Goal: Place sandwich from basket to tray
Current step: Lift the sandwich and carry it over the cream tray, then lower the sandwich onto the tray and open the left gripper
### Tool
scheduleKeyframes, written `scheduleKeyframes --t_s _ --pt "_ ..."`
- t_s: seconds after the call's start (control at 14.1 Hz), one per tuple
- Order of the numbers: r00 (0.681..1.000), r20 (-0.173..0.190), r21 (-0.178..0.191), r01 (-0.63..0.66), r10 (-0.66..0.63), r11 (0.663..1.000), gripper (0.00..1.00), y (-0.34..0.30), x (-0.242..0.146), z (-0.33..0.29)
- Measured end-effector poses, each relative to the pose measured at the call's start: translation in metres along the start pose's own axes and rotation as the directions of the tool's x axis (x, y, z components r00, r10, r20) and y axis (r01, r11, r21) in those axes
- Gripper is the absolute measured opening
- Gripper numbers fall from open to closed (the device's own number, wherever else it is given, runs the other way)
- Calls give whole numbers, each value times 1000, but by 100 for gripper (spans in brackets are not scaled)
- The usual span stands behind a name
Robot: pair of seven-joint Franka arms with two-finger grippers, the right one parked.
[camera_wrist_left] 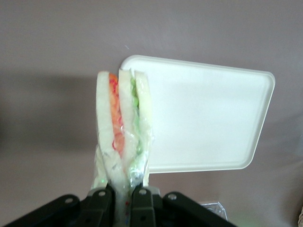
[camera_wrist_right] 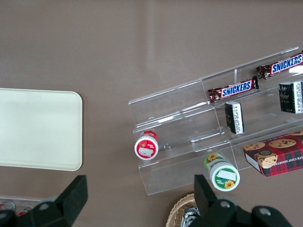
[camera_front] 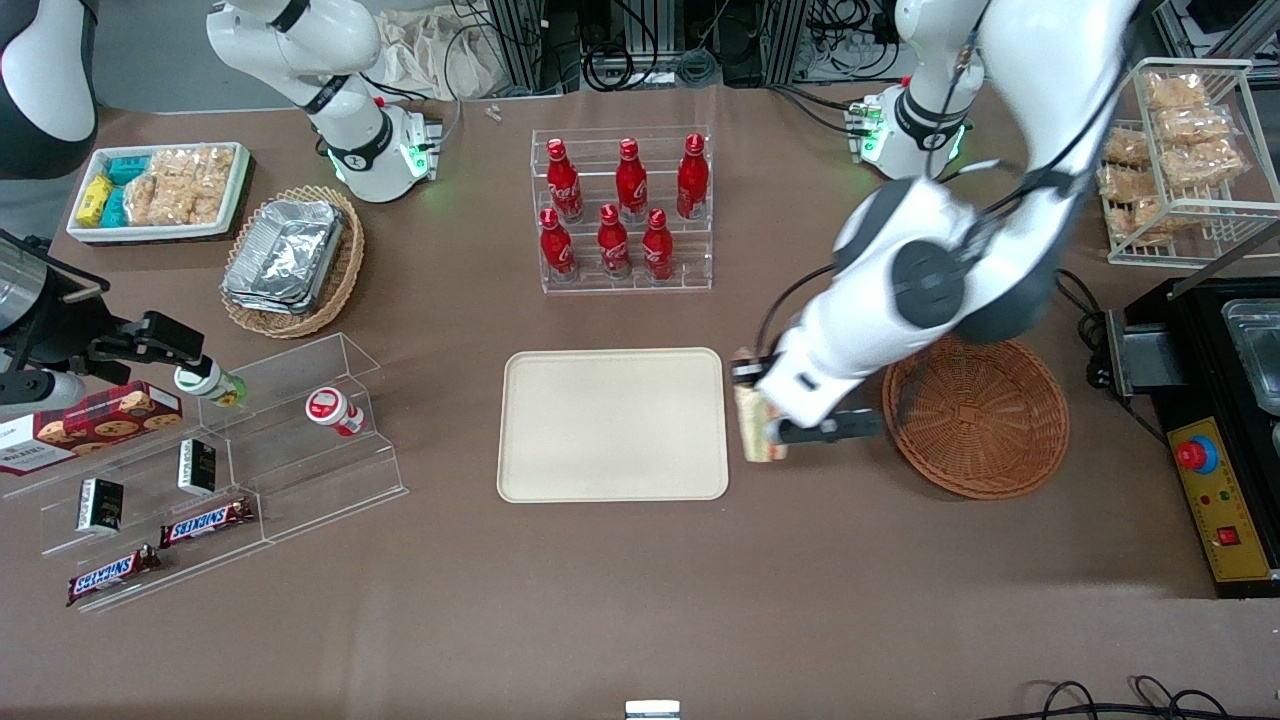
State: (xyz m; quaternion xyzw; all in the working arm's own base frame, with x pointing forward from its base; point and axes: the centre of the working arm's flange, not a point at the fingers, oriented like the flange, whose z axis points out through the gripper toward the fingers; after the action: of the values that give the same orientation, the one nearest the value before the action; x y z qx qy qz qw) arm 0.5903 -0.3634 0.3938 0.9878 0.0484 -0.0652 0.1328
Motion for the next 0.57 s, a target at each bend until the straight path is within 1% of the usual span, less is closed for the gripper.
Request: scheduleKeyframes --t_s 0.07,0.14,0.28,0.42,0.57 --pt "1000 7 -17 -10 10 1000 15 5 4 31" --pt "1000 12 -23 -22 23 999 15 8 7 58" --pt "999 16 -7 -49 49 999 15 9 9 100" --pt "998 1 -4 -70 70 998 15 9 11 126" --pt "996 -1 6 -94 94 996 15 12 8 150"
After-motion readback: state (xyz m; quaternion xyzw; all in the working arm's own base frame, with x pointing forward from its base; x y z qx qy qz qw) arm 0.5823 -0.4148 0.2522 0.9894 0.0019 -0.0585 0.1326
